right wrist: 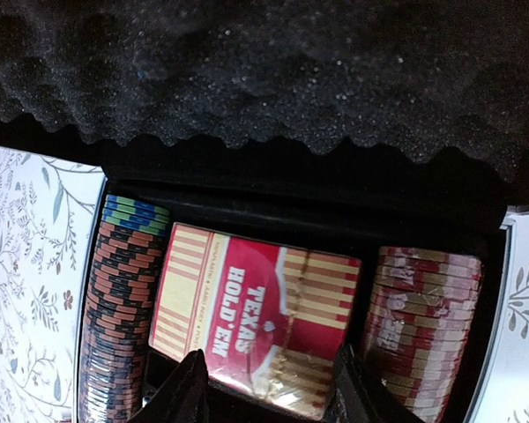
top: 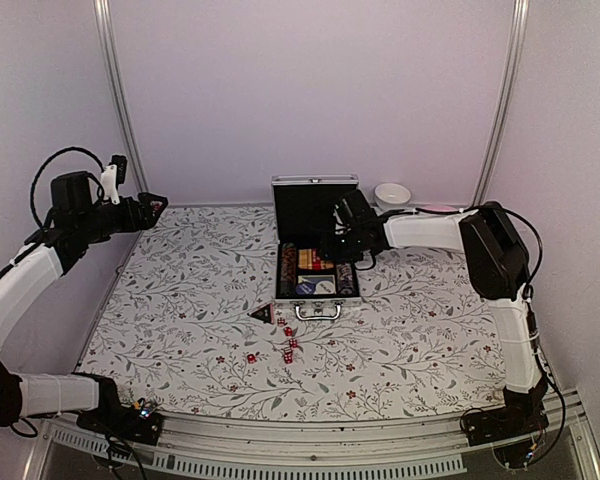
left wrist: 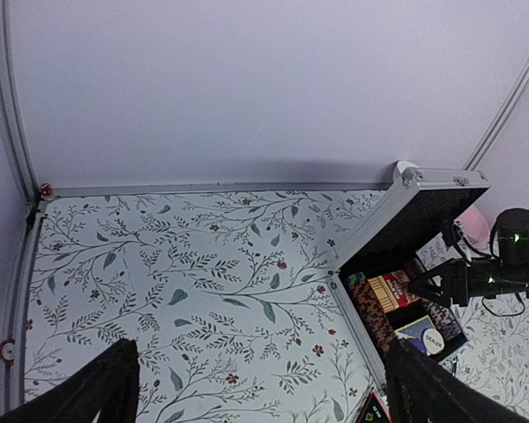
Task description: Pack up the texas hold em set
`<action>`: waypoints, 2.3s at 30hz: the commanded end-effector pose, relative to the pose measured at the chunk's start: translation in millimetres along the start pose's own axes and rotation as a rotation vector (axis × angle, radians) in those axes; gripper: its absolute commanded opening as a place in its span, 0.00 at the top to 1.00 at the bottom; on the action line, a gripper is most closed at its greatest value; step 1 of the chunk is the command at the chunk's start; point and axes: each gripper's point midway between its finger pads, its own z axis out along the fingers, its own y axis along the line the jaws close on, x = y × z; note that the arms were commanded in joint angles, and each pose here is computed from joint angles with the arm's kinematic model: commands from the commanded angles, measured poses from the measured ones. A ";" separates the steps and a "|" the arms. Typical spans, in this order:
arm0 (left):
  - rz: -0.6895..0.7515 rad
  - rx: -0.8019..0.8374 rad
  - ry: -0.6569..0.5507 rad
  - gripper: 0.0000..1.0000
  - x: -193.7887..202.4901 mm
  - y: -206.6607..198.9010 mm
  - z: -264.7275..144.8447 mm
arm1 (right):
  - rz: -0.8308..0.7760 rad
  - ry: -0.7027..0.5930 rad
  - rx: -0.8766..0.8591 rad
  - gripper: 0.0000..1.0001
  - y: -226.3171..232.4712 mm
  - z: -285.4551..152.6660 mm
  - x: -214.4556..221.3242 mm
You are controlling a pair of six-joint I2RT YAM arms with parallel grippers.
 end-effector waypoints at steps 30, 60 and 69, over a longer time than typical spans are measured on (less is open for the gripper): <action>-0.072 0.092 0.040 0.06 18.6 -19.8 12.1 | -0.202 -0.172 -0.173 0.39 59.1 -91.0 -45.9; 0.040 0.028 -0.288 0.09 113.0 -45.2 -6.8 | -0.207 0.295 0.059 0.54 130.9 -82.2 172.8; 0.045 0.010 -0.279 0.08 114.5 -42.3 -8.1 | -0.184 0.327 0.111 0.60 132.6 -59.9 186.7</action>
